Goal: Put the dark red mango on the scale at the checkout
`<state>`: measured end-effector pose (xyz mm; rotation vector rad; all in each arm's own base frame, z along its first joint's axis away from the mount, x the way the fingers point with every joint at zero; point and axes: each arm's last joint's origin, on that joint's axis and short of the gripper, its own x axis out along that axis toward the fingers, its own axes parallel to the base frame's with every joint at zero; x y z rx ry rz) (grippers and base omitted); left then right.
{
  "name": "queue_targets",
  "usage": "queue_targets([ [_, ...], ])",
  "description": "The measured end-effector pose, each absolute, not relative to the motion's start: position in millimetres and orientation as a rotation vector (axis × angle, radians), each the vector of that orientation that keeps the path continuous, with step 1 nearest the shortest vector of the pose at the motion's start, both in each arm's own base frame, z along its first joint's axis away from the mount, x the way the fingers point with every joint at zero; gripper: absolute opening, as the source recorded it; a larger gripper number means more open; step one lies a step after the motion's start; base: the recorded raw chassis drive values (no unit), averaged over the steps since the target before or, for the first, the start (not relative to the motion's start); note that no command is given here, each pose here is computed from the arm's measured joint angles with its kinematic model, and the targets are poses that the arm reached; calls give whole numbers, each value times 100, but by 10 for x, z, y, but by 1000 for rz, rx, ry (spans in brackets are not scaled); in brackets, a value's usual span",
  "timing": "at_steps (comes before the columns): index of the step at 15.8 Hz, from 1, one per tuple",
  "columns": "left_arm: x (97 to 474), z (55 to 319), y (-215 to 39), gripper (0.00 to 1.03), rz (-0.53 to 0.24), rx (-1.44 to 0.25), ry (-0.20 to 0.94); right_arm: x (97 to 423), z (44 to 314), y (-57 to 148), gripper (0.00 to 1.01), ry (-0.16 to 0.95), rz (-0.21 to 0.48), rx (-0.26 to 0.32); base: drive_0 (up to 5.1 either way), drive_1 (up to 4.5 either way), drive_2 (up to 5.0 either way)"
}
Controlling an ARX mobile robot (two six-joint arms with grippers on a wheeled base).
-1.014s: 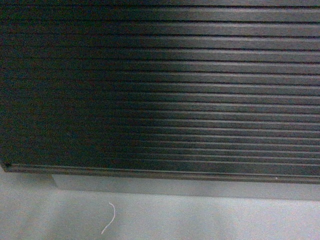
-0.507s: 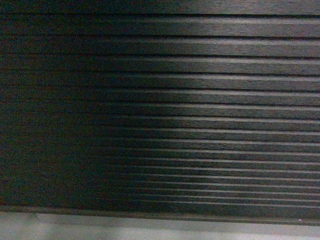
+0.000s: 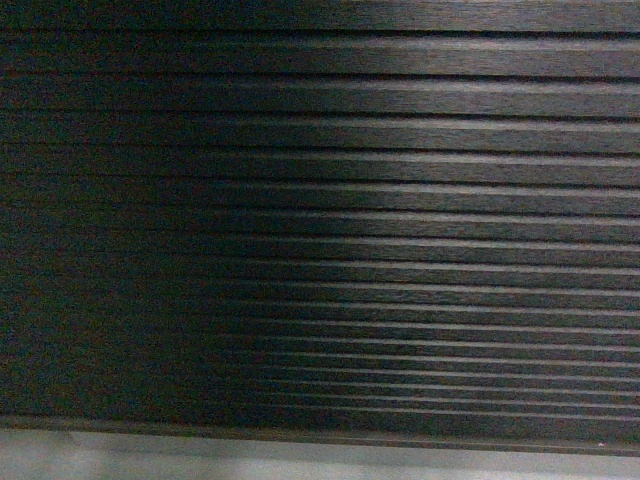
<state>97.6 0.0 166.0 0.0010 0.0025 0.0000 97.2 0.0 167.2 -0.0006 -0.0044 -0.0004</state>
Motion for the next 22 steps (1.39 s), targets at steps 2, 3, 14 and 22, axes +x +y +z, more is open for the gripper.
queue_targets([
  [2,976,1659,0,98,0,1,4,972,1669,0,98,-1,0,-1,0,0,0],
  [3,976,1657,0,98,0,1,6,972,1670,0,98,-2,0,-1,0,0,0],
  [14,976,1660,0,98,0,0,3,972,1673,0,98,-5,0,-2,0,0,0],
  [22,976,1660,0,98,0,1,2,972,1672,0,98,-4,-1,1,0,0,0],
])
